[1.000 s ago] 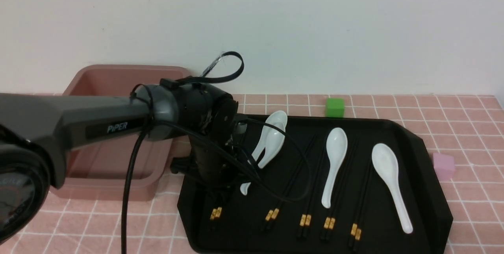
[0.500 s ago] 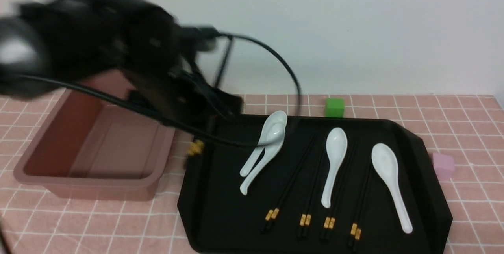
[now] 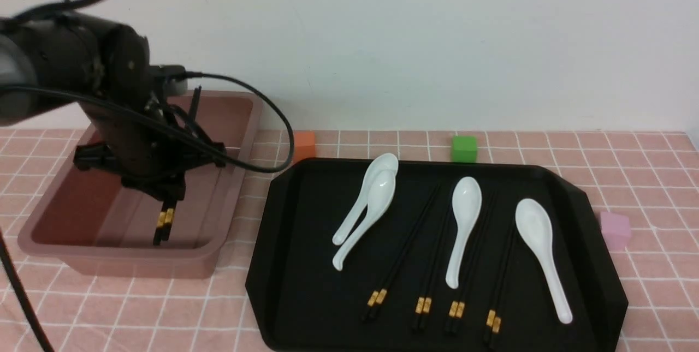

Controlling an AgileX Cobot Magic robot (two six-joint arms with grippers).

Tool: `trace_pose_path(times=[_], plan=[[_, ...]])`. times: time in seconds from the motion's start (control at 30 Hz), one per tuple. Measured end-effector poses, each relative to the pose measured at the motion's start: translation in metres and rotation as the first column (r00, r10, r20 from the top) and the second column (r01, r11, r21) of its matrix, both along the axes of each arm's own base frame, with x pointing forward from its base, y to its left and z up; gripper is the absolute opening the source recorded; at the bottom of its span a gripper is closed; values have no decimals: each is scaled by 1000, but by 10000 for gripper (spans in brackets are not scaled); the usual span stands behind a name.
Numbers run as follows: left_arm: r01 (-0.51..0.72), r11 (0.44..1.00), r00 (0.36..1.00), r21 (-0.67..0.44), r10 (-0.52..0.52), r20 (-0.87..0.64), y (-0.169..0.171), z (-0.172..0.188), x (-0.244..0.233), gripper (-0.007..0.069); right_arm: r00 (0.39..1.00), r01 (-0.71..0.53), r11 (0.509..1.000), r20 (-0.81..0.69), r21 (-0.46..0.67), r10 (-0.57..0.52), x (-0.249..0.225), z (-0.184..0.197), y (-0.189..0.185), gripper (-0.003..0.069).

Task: On pink tablecloth take chopsticks from black tray and put them in box.

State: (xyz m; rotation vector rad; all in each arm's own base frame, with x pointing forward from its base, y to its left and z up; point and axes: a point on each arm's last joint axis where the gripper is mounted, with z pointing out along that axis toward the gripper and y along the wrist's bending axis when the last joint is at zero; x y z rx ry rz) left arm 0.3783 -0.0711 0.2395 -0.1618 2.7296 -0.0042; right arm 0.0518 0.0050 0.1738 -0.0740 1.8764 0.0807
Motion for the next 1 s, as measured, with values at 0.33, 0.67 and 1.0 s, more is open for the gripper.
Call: trace_pose_path(times=[0.33,0.67,1.0], plan=[[-6,1000,1000,4,6,23,2,9,-3,375,1000,0,1000,0,0,0,0,0,0,240],[18,996,907,-93,23,421,21,144,-99,353,1000,0,1000,1,0,0,0,0,0,240],[156,948,610,-276,128,782,52,119,-286,-13,1000,0,1000,1,0,0,0,0,0,240]])
